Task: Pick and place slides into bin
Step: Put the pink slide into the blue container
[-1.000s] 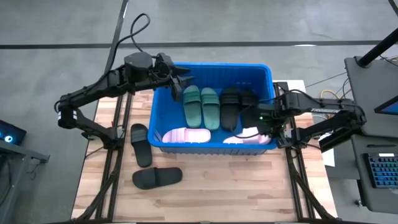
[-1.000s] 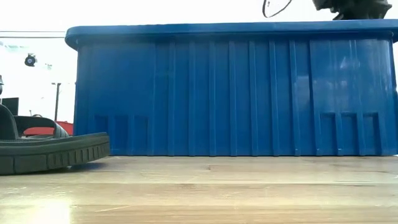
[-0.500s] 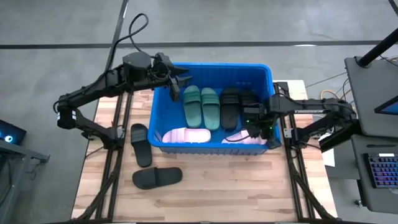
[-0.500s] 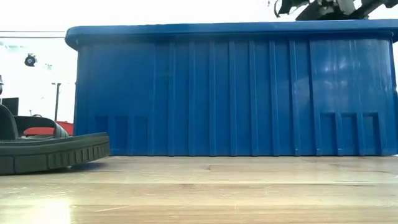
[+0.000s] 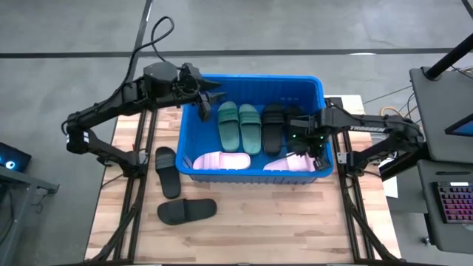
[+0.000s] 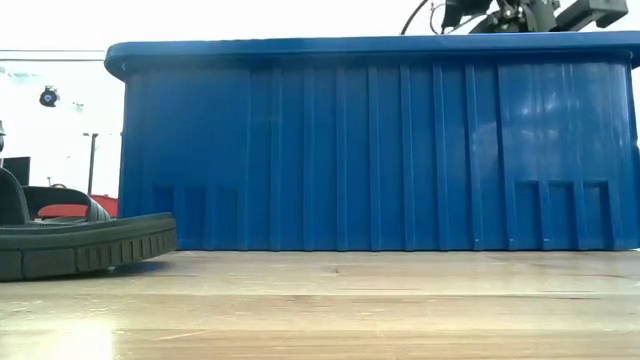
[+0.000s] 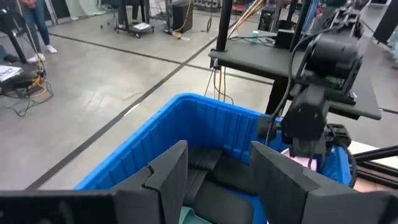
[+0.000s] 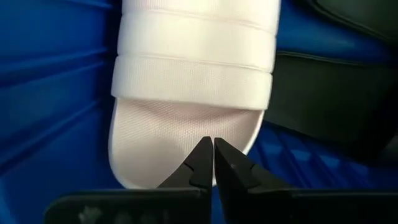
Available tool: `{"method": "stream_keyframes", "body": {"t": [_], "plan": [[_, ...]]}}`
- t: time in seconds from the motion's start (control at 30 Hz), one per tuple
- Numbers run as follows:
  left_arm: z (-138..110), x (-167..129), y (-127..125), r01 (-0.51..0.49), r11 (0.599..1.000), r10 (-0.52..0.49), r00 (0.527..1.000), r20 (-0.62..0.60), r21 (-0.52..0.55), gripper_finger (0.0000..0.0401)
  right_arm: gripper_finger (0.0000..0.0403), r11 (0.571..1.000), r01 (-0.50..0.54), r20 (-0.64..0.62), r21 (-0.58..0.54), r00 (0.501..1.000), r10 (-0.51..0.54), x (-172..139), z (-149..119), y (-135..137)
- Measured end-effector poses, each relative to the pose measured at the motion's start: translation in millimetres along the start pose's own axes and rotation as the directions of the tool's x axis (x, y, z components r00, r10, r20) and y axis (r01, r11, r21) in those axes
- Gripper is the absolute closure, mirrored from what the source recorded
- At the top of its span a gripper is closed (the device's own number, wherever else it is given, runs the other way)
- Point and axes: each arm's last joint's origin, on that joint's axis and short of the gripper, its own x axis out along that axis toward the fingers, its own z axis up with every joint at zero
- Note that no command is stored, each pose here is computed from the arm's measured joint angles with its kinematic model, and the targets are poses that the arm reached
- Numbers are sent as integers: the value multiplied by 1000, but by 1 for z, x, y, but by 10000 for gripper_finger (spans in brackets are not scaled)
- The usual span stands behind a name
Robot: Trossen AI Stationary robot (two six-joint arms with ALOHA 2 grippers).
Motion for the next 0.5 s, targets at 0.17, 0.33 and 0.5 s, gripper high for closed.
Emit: {"method": "stream_keyframes", "body": {"t": [0.17, 0.33, 0.5], "plan": [[4, -14, 1, 2, 1000, -2, 1000, 31, 0, 244, 394, 1000, -30, -57, 6, 998, 30, 16, 4, -3], [9, -29, 4, -7, 1000, 8, 998, 69, -4, 244, 394, 995, -99, -30, 18, 995, 100, 38, 3, -2], [12, -41, 5, -21, 1000, 22, 995, 97, -10, 244, 394, 989, -147, 15, 23, 989, 146, 53, 2, -1]]}}
